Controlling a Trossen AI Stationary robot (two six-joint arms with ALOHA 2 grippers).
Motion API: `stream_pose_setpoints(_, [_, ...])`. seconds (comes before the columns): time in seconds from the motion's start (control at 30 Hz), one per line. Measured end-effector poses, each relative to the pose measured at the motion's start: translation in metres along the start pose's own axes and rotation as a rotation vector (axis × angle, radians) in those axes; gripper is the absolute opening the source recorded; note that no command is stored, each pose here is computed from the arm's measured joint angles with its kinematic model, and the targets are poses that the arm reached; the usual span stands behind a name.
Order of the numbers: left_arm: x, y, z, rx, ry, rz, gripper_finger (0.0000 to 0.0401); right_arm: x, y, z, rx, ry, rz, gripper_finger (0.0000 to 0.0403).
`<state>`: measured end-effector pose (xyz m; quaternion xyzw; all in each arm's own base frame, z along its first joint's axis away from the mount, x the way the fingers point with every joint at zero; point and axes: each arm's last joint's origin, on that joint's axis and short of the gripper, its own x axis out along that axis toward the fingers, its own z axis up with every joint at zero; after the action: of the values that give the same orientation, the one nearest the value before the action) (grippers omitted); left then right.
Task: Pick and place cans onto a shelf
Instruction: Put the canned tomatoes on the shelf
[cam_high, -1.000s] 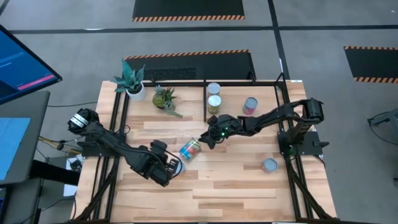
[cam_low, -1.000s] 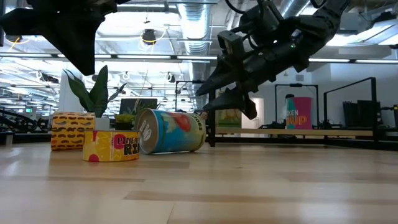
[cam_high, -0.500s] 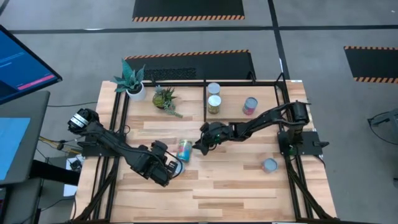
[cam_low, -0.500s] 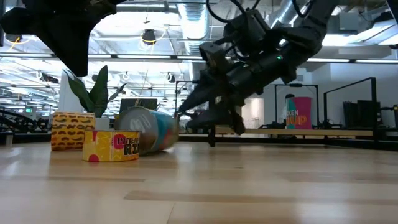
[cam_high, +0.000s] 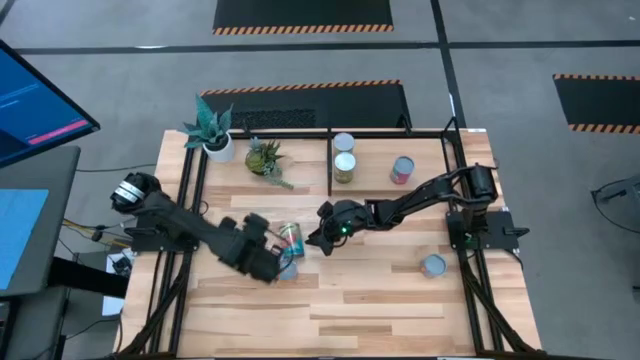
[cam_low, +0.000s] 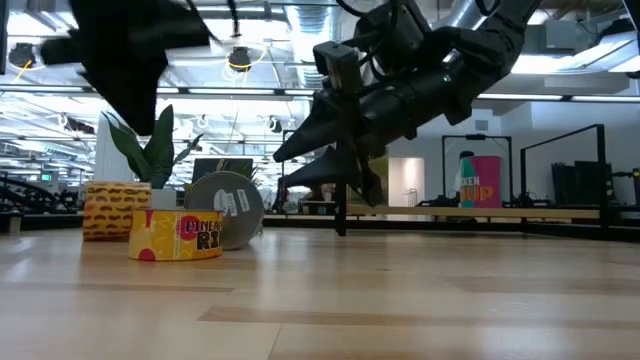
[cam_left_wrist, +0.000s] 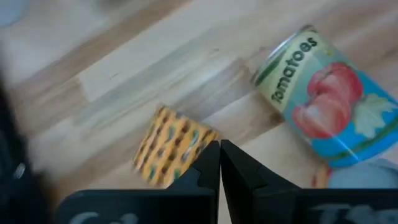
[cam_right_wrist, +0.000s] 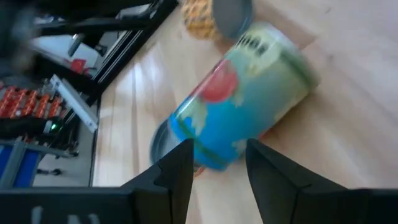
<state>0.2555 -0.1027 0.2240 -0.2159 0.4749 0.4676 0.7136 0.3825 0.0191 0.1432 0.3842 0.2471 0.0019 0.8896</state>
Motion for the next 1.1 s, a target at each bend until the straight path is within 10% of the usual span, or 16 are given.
stream_pose_setpoints(1.1, [0.067,-0.008,0.048,0.165,0.068,-0.233,0.0,-0.125,0.087,0.016,-0.259,-0.136,-0.259,0.0135])
